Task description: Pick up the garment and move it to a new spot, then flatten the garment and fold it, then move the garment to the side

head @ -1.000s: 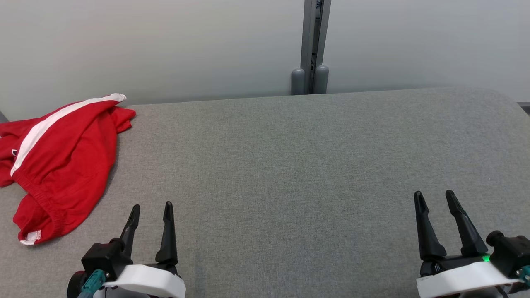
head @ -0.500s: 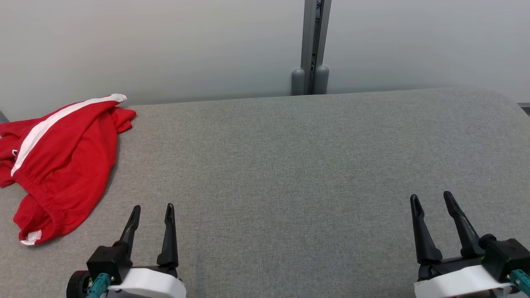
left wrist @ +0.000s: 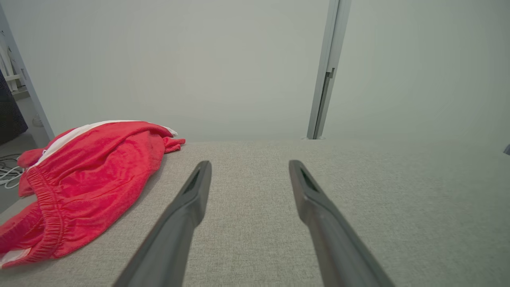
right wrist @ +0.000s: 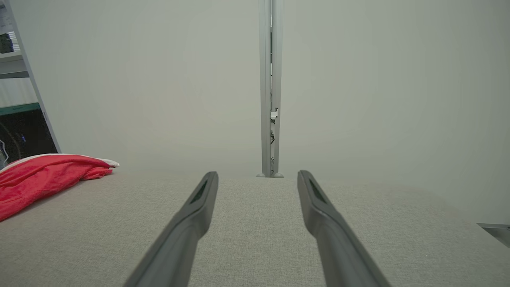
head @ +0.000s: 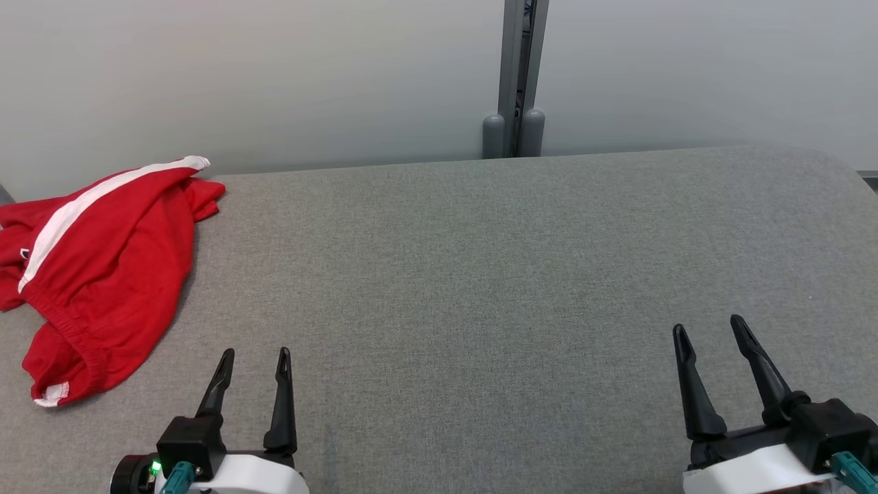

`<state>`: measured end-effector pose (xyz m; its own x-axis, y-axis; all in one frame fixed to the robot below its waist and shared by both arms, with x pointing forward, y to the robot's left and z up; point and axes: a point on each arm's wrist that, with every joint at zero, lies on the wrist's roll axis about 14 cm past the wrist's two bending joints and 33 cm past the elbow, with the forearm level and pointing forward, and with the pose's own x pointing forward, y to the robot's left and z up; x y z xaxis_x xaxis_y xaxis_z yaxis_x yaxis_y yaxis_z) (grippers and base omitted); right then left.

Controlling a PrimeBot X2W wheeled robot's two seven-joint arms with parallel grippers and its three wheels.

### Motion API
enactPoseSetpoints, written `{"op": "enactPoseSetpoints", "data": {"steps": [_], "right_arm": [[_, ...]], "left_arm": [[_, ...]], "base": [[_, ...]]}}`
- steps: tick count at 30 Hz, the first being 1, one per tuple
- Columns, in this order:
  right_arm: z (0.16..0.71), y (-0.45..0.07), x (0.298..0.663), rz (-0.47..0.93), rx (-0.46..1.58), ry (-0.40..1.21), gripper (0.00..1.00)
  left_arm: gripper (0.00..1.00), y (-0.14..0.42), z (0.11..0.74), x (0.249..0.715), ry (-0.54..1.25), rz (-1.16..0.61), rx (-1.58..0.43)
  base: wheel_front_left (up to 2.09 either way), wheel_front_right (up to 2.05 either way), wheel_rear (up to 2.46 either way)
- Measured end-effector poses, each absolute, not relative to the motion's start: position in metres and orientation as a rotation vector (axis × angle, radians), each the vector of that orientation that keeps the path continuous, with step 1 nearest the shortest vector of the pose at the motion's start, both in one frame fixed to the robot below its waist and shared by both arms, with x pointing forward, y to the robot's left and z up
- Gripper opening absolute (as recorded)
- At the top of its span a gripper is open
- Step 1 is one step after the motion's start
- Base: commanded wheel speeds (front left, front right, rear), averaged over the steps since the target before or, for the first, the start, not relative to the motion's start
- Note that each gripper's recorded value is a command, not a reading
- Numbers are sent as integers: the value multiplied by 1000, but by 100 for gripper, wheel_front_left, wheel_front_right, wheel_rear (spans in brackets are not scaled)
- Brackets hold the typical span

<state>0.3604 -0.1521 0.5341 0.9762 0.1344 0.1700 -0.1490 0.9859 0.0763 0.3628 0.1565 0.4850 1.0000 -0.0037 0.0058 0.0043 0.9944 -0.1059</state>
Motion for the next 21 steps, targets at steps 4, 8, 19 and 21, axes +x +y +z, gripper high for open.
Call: {"op": "enactPoseSetpoints", "data": {"steps": [4,8,19,21], "right_arm": [[535,-151,360,150,68,-171,100],[535,-150,360,151,67,-172,100],[535,-151,357,149,69,-172,100],[534,-151,356,148,69,-169,100]], "left_arm": [[100,156,484,362,-6,-7,-89],[100,156,483,362,-4,-7,-89],[100,156,478,359,11,-5,-90],[100,157,478,359,11,-4,-90]], "base": [[0,0,0],[0,0,0],[0,0,0],[0,0,0]]}}
